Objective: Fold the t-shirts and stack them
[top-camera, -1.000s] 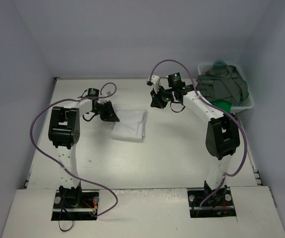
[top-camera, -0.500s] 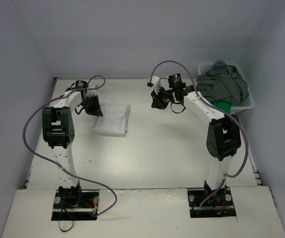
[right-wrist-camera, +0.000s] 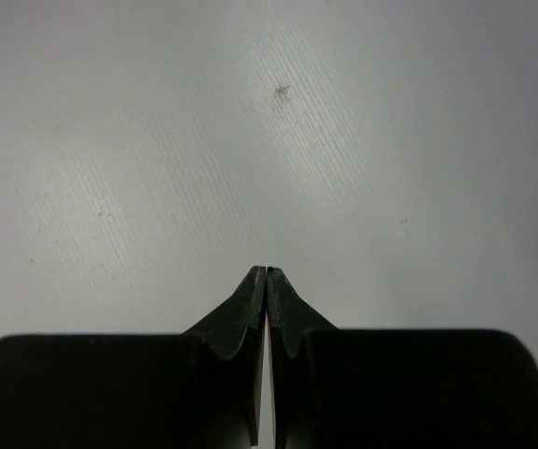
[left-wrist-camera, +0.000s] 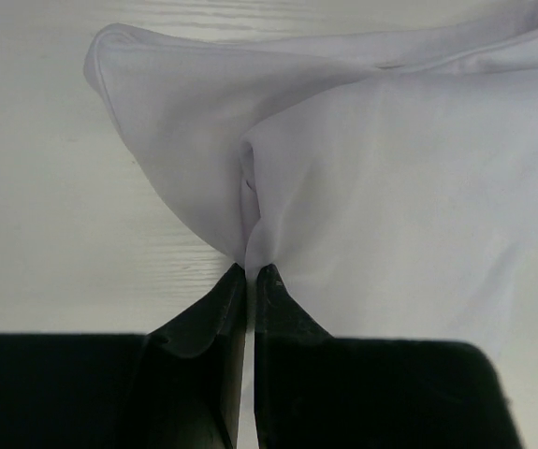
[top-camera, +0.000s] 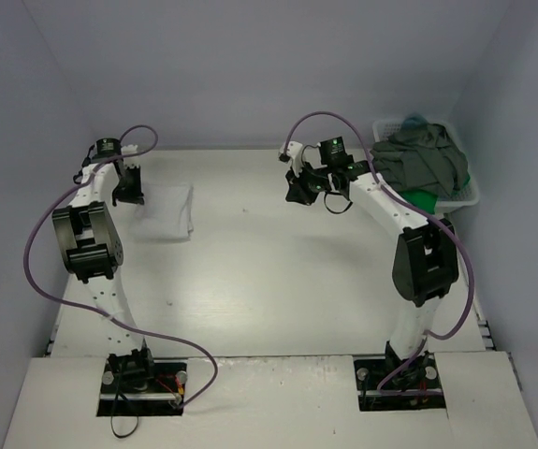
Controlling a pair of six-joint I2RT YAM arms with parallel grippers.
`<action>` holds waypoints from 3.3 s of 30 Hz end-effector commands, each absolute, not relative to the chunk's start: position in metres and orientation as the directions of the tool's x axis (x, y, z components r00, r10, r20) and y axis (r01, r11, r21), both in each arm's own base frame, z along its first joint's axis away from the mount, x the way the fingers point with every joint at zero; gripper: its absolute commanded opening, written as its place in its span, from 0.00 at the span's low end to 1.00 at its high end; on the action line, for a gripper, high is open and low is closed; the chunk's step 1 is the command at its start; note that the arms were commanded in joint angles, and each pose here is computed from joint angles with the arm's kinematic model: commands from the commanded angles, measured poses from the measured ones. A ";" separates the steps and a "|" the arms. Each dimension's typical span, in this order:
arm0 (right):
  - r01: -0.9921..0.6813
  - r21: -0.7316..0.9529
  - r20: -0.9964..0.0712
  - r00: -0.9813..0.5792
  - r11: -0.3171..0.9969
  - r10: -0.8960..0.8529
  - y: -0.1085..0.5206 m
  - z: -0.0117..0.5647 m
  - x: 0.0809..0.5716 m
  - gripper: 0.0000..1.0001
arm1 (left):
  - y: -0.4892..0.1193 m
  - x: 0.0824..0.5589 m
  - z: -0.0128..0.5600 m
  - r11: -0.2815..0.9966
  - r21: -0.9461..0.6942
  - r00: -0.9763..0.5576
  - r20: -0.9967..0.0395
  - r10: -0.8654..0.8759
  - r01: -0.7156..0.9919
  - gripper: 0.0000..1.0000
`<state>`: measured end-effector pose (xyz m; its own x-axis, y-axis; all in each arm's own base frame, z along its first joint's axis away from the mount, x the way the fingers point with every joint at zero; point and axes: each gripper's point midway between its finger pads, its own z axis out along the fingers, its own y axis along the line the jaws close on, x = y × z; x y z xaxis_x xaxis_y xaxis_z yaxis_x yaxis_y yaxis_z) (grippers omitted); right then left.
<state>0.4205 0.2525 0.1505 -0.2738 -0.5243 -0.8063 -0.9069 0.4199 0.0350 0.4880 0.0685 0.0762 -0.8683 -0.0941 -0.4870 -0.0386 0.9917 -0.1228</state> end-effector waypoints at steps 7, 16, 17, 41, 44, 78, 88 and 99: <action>-0.919 -0.011 -0.863 -0.191 0.395 -0.469 0.256 0.194 0.415 0.00 | 0.120 0.524 0.117 0.994 0.095 -0.792 -0.611 0.023 -0.045 0.00; -0.921 -0.002 -0.866 -0.192 0.388 -0.461 0.257 0.196 0.412 0.00 | 0.150 0.556 0.114 0.973 0.210 -0.764 -0.643 0.062 -0.098 0.00; -0.923 -0.003 -0.867 -0.190 0.386 -0.460 0.258 0.196 0.412 0.00 | 0.151 0.558 0.110 0.973 0.208 -0.763 -0.643 0.058 -0.102 0.00; -0.924 0.023 -0.859 -0.214 0.382 -0.465 0.258 0.185 0.410 0.00 | 0.191 0.604 0.103 0.917 0.321 -0.731 -0.681 0.050 -0.236 0.00; -0.924 0.027 -0.858 -0.217 0.381 -0.465 0.259 0.183 0.410 0.00 | 0.196 0.606 0.102 0.906 0.342 -0.727 -0.684 0.060 -0.247 0.00; -0.924 0.048 -0.851 -0.237 0.380 -0.468 0.260 0.176 0.410 0.00 | 0.189 0.618 0.149 0.897 0.326 -0.649 -0.758 0.060 -0.298 0.65; -0.927 0.041 -0.859 -0.223 0.373 -0.460 0.260 0.184 0.407 0.00 | 0.199 0.604 0.240 0.842 0.410 -0.580 -0.801 0.149 -0.350 0.67; -0.830 -0.130 -0.863 -0.174 0.542 -0.474 0.227 0.228 0.434 0.00 | 0.128 0.532 0.340 0.960 0.209 -0.456 -0.884 0.105 -0.185 0.67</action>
